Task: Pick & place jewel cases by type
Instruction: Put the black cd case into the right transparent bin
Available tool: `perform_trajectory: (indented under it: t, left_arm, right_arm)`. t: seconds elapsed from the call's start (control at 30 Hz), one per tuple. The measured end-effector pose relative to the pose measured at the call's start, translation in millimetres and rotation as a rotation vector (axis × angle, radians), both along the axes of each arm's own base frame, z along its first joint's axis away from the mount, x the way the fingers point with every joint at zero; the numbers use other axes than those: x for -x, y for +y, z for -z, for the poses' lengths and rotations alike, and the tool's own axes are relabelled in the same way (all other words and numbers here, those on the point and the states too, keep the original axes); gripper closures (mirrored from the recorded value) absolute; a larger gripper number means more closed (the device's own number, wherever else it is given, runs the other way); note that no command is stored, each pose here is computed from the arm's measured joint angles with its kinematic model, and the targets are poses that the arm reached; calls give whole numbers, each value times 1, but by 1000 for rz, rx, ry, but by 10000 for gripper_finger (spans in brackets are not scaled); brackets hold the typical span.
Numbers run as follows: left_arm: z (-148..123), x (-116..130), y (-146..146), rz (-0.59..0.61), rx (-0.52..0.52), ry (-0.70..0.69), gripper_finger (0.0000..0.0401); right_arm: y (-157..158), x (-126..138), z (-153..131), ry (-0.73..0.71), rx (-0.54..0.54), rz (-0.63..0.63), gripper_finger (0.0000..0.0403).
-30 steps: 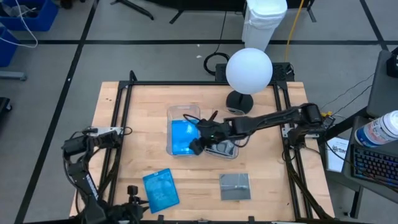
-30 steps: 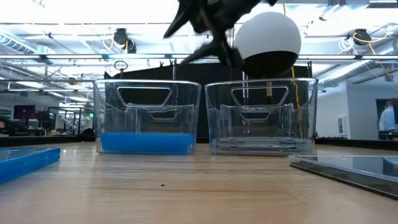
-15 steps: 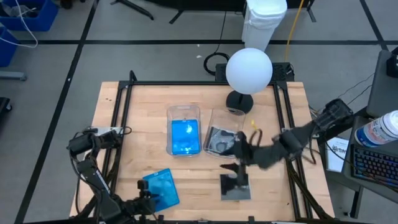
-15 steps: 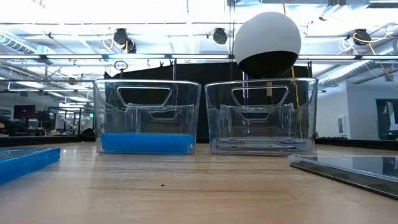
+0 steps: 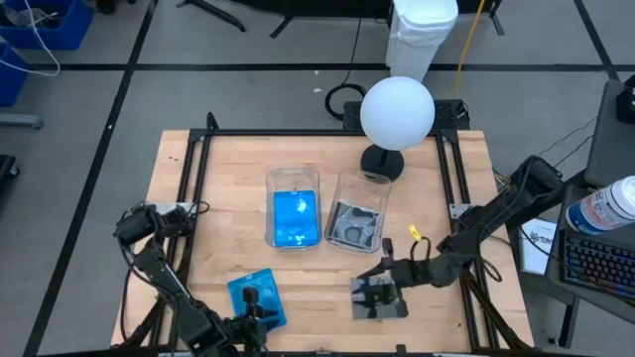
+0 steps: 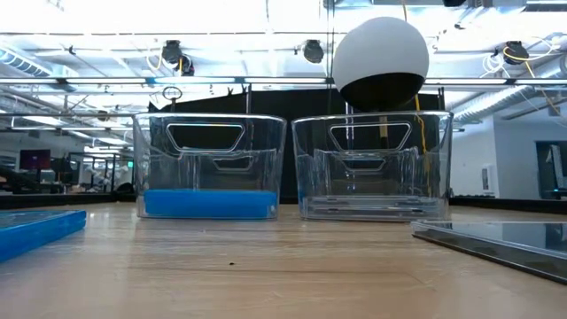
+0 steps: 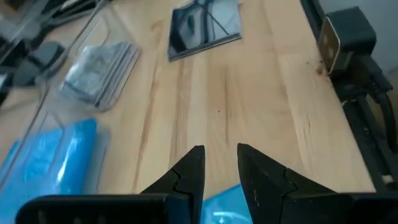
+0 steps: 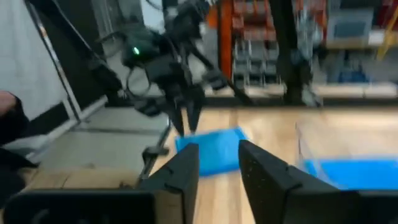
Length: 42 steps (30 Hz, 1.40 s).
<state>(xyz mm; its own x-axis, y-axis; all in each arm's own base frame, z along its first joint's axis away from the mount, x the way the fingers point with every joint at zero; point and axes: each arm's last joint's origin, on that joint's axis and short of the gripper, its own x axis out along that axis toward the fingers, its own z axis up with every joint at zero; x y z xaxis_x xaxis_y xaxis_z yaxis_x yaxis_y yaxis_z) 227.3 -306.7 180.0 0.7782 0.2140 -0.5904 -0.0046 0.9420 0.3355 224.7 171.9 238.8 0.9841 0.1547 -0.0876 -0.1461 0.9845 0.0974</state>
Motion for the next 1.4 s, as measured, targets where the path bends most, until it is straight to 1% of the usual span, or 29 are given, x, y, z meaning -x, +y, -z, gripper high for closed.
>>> perform_trajectory:
  t: [0.07,0.13,0.3,0.37,0.47,0.53,0.67,0.83,0.93,1.0,1.03,1.13,1.23,1.3,1.4]
  left_arm:
    - [0,-4,1,39,-35,13,300]
    - [-1,-7,3,55,-64,19,300]
    - [-1,-23,13,53,-108,29,300]
    - [-1,-30,20,42,-119,37,300]
    - [-1,-41,29,18,-108,58,300]
    - [0,-47,35,9,-101,74,300]
    - [1,-56,43,31,-92,125,300]
    - [1,-61,49,40,-69,154,300]
    - [0,-68,52,32,-54,133,300]
    - [-3,-75,52,33,-14,83,300]
    - [-5,-80,52,57,15,65,300]
    - [-3,-97,47,198,86,38,300]
    - [7,-109,40,320,84,-9,300]
    - [11,-117,35,356,71,-33,300]
    - [16,-130,30,358,41,-31,300]
  right_arm:
    - [-5,5,10,-50,39,-1,323]
    - [-11,8,18,-59,64,8,343]
    - [-19,11,34,-9,112,18,395]
    - [-18,12,36,3,117,17,399]
    - [-15,12,37,2,121,10,397]
    - [-10,12,34,-16,150,30,400]
    - [8,15,17,-42,232,90,401]
    - [35,23,-8,11,349,162,402]
    - [49,32,-21,66,334,182,402]
    - [55,39,-24,101,322,170,402]
    - [57,41,-25,116,317,163,402]
    - [63,46,-25,153,311,148,402]
    - [70,49,-21,184,315,133,403]
    - [75,51,-15,213,333,118,403]
    - [76,53,-1,277,346,116,403]
